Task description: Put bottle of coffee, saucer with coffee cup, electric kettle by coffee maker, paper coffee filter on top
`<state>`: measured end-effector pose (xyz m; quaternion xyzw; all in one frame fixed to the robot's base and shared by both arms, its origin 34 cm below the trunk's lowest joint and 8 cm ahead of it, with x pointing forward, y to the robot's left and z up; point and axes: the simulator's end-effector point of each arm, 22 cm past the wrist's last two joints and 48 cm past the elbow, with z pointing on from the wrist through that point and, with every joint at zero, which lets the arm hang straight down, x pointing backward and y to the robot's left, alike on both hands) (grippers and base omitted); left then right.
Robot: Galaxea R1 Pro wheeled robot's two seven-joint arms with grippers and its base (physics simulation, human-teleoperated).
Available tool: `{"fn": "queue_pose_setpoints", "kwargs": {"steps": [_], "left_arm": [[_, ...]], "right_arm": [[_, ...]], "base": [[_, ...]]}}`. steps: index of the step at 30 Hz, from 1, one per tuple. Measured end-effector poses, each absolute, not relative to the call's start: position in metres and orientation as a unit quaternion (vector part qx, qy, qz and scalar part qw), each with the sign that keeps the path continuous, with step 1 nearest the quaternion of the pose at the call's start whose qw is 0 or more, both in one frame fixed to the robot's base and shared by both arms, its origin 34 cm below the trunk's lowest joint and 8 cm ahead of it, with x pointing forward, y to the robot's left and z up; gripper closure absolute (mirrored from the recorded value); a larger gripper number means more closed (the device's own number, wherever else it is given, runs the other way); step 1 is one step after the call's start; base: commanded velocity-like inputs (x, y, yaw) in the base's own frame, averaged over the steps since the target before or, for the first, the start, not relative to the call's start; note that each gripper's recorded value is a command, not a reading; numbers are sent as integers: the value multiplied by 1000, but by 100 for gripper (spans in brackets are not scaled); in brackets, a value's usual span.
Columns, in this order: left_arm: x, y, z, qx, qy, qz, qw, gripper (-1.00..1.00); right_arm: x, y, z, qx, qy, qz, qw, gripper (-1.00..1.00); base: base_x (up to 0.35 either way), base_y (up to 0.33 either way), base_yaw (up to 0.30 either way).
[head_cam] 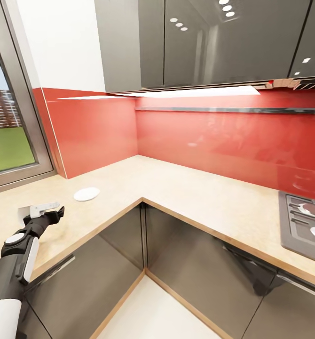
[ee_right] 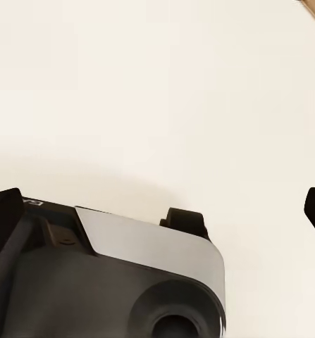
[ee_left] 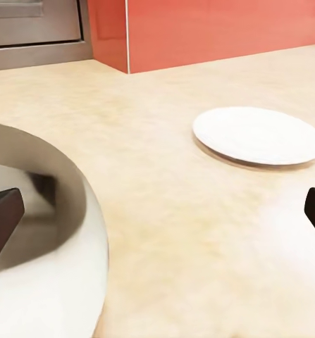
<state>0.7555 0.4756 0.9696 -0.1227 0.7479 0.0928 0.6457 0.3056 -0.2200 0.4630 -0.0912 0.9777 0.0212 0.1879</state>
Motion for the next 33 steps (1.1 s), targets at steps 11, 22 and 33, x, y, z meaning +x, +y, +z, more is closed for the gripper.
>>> {"fn": "queue_pose_setpoints", "kwargs": {"steps": [11, 22, 33], "left_arm": [[756, 476, 970, -123, 748, 93, 646, -100], [756, 476, 970, -123, 748, 93, 646, -100], [756, 475, 970, -122, 748, 92, 646, -100]], "right_arm": [[306, -220, 463, -91, 978, 21, 188, -100], [306, -220, 463, -91, 978, 21, 188, -100], [306, -220, 463, -91, 978, 21, 188, -100]], "base": [[53, 0, 0], [19, 0, 0], [5, 43, 0]]}}
